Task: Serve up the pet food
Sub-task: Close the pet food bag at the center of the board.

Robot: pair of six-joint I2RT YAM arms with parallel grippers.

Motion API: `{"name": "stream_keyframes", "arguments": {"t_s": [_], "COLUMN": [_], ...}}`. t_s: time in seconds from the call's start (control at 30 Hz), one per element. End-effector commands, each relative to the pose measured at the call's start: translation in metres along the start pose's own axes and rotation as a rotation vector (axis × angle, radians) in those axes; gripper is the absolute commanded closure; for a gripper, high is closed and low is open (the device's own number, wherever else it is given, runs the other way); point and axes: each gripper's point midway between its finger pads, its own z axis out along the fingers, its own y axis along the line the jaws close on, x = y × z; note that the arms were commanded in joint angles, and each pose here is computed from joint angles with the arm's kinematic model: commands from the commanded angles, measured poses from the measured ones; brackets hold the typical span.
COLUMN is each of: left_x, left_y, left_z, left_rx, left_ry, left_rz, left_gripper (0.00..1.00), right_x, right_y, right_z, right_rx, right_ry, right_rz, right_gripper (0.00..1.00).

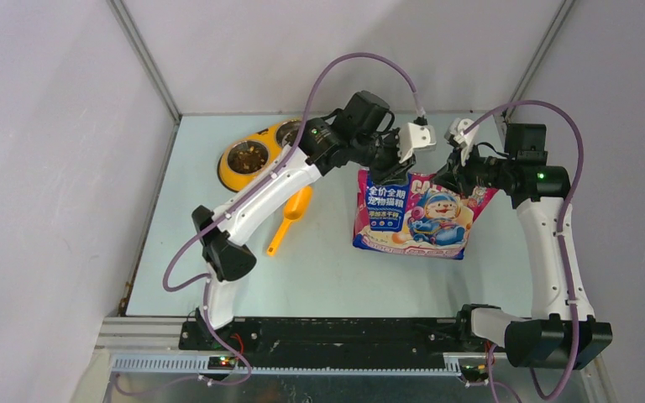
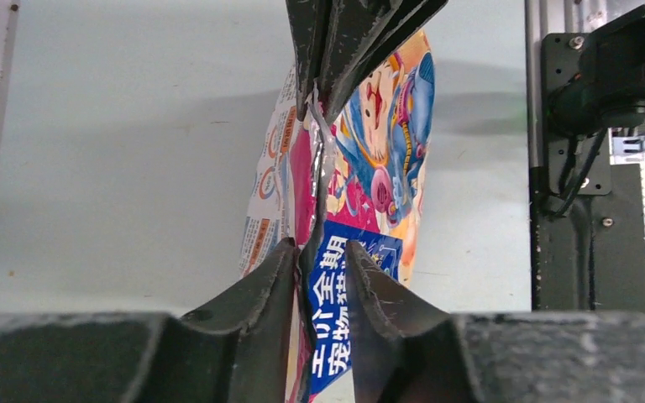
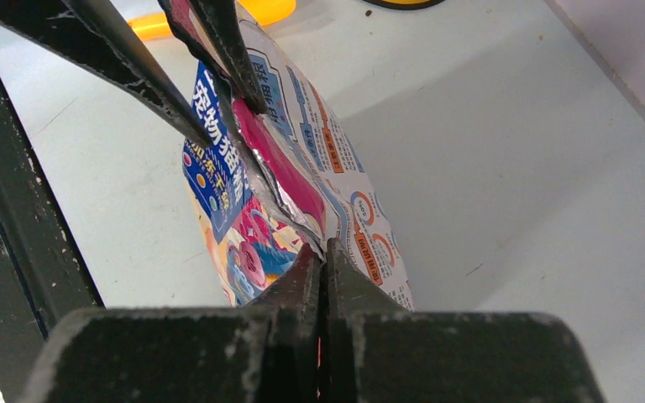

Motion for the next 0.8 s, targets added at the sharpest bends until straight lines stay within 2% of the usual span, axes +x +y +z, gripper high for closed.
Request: {"name": "stream_keyframes", "arguments": {"t_s": [0.0,0.07,0.17,0.23,0.27,0.33,0.4,0.63,0.7,0.77], "left_x": [-0.005,-0.004,-0.004,-0.003,-0.002,-0.001,-0.001,0.002,0.004,0.004], "left_y": [0.007,0.007,0.006,0.006,0.007,0.008,0.009,0.014,0.016,0.017], "left_z": [0.003,0.005,0.006,0.007,0.008,0.008,0.009,0.013,0.015,0.015], "left_rx": [-0.037,-0.032,-0.030,-0.032,-0.036,-0.044,-0.052,-0.076,-0.086,-0.090], "left_ry": [-0.010,-0.008,-0.007,-0.002,0.002,0.005,0.009,0.021,0.027,0.028], "left_rz": [0.033,0.031,0.033,0.034,0.035,0.039,0.043,0.052,0.052,0.049], "left_gripper": [0.73,0.77,0.76,0.64,0.55,0.53,0.58,0.91,0.98,1.00], "right_x": [-0.017,-0.017,-0.017,-0.018,-0.019,-0.019,-0.019,-0.018,-0.018,-0.018], "right_y": [-0.016,-0.015,-0.015,-0.016,-0.017,-0.018,-0.019,-0.022,-0.022,-0.022], "right_z": [-0.001,-0.001,-0.001,-0.001,-0.001,-0.001,-0.001,-0.002,-0.003,-0.003], "right_rx": [0.057,0.058,0.057,0.061,0.065,0.066,0.069,0.079,0.079,0.079], "right_ry": [-0.040,-0.039,-0.043,-0.045,-0.048,-0.048,-0.048,-0.047,-0.048,-0.051], "right_rz": [-0.068,-0.066,-0.061,-0.055,-0.055,-0.051,-0.050,-0.040,-0.036,-0.035], "right_gripper": [1.00,1.00,1.00,1.00,1.00,1.00,1.00,1.00,1.00,1.00]}}
